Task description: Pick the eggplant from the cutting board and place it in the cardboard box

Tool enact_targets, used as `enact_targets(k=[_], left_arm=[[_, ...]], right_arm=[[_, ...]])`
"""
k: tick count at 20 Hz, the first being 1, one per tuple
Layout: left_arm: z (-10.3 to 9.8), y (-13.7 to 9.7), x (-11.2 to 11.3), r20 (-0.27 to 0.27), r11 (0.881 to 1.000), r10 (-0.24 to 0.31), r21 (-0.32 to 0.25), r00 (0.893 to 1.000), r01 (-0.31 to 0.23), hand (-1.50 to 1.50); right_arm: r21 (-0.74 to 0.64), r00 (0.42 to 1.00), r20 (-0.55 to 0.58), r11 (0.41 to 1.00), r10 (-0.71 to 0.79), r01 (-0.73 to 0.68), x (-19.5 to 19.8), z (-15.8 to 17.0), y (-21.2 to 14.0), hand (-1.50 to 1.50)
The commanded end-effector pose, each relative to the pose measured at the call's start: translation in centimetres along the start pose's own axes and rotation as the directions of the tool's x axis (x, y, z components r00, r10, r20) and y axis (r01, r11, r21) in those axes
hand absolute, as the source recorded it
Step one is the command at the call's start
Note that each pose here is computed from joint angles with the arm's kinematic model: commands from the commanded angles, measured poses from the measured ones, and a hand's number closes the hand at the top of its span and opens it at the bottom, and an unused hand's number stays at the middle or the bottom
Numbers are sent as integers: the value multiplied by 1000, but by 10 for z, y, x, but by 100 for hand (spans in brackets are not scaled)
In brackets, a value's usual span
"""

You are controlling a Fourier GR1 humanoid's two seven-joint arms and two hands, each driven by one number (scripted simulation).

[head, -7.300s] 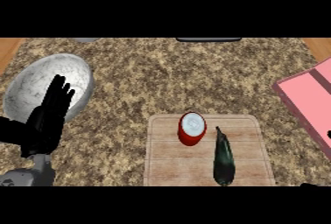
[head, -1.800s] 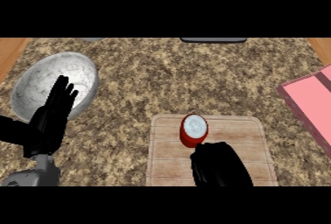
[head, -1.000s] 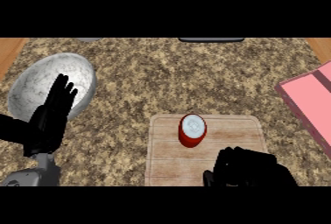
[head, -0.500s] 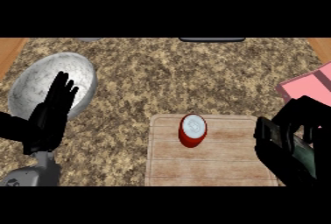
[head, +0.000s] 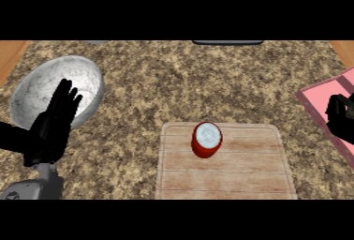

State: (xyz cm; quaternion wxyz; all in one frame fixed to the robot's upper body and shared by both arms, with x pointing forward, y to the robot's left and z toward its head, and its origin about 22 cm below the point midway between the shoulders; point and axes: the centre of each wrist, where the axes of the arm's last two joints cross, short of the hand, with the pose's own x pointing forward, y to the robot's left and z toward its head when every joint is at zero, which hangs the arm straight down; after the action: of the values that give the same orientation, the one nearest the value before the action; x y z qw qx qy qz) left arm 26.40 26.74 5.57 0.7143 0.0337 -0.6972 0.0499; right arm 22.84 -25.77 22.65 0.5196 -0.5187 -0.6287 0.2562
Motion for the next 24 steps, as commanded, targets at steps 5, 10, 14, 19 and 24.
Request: enact_targets(k=[5,10,14,19,24], left_arm=[[1,-2,13,10,1000,8,-15,1000,-8,0],[-6,-10,9,15,1000,11,-15,1000,-11,0],[-8,-17,2,21,1000,-7,-23,1000,8,0],[-5,-8,-6,5,999,-28,-23,1000,28,0],[3,-2,-7,15,1000,-2,-30,1000,3,0]], right_arm=[[-13,988,-31,989,148,-148,-80,-57,15,150],[52,980,-30,980,196,-194,-118,-78,55,150],[311,894,-46,857,446,-411,-129,-78,45,150],[449,919,-105,843,380,-298,-155,-109,66,-150],[197,981,-84,968,173,-154,-192,-90,87,-150]])
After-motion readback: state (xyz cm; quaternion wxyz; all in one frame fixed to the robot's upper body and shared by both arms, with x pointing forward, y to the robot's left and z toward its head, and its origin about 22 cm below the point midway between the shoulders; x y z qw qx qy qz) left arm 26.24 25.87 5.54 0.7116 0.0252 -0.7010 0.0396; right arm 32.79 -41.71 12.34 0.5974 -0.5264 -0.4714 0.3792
